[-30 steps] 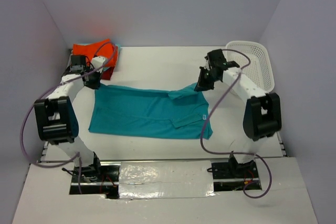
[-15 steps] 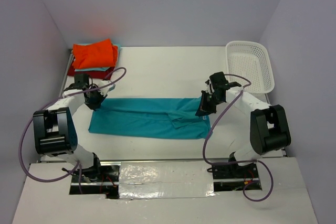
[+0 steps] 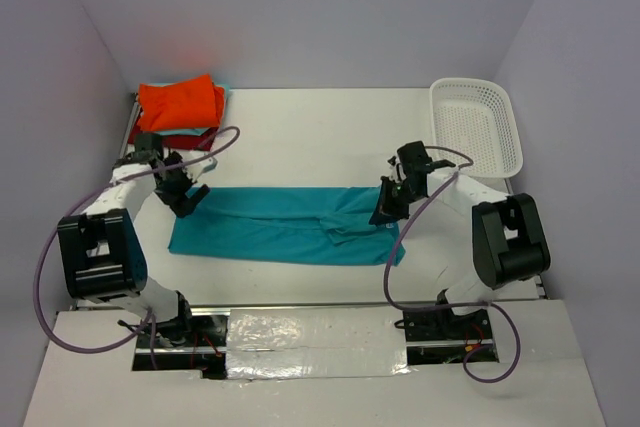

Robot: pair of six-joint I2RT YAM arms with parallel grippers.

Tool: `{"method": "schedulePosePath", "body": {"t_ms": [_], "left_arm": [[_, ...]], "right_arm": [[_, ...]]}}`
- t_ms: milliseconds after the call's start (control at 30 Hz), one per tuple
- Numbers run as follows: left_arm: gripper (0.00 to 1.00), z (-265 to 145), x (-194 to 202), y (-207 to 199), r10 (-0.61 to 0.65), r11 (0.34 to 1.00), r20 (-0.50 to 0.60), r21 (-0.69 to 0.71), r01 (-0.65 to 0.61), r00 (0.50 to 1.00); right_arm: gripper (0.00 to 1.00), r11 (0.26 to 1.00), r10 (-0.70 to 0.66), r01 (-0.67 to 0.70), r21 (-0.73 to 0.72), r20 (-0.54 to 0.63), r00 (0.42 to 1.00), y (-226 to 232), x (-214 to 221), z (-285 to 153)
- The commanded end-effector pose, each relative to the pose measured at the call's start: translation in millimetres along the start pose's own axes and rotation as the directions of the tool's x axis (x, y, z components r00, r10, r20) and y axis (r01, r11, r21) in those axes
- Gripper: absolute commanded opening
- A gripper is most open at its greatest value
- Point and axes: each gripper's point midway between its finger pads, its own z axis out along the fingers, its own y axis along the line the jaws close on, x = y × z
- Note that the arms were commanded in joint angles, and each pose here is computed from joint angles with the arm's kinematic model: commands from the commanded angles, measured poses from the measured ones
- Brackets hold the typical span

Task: Fold and stack the t-shirts

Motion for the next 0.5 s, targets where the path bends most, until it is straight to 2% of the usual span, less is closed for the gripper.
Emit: {"method": "schedulePosePath", "body": {"t_ms": [0, 100, 133, 200, 233, 300, 333, 400, 433, 467], "left_arm": [[0.99, -69, -78, 42, 0.057, 0.993, 0.232, -0.116, -0.030, 0.971], [0.99, -99, -143, 27, 0.090, 0.995, 0.360, -0.077, -0.066, 0.929], [0.99, -93, -175, -6, 0.122, 0.992, 0.376, -0.026, -0.121, 0.918], [0.99, -80, -200, -47, 0.154, 0.984, 0.367, 0.028, -0.176, 0.917], [0.89, -65, -218, -97, 0.187, 0.961, 0.373, 0.123, -0.248, 0.909], [0.75, -50, -229, -144, 0.216, 0.927, 0.387, 0.209, -0.313, 0.896], [0.51, -40, -236, -181, 0.226, 0.899, 0.384, 0.270, -0.344, 0.895], [0.33, -30, -242, -213, 0.245, 0.872, 0.391, 0.312, -0.378, 0.887], [0.18, -21, -242, -239, 0.278, 0.840, 0.383, 0.347, -0.416, 0.881], [0.18, -17, -244, -249, 0.293, 0.828, 0.388, 0.354, -0.435, 0.874]], "right_arm": [[0.00, 0.999, -0.027, 0.028, -0.044, 0.024, 0.999, 10, -14, 8], [0.00, 0.997, -0.012, 0.016, -0.077, 0.048, 0.999, 12, -29, 9], [0.00, 0.997, 0.002, 0.001, -0.082, 0.038, 0.999, 9, -32, 13], [0.00, 0.996, 0.008, -0.004, -0.093, 0.043, 0.999, 10, -40, 15], [0.00, 0.995, 0.022, -0.019, -0.098, 0.036, 0.999, 8, -43, 20], [0.00, 0.994, 0.033, -0.028, -0.104, 0.041, 0.999, 6, -51, 22], [0.00, 0.994, 0.042, -0.038, -0.100, 0.037, 0.998, 3, -55, 26], [0.00, 0.993, 0.061, -0.058, -0.108, 0.031, 0.998, -1, -61, 29], [0.00, 0.988, 0.073, -0.069, -0.141, 0.021, 0.997, 2, -65, 31], [0.00, 0.983, 0.094, -0.090, -0.159, 0.019, 0.995, 4, -68, 31]]}}
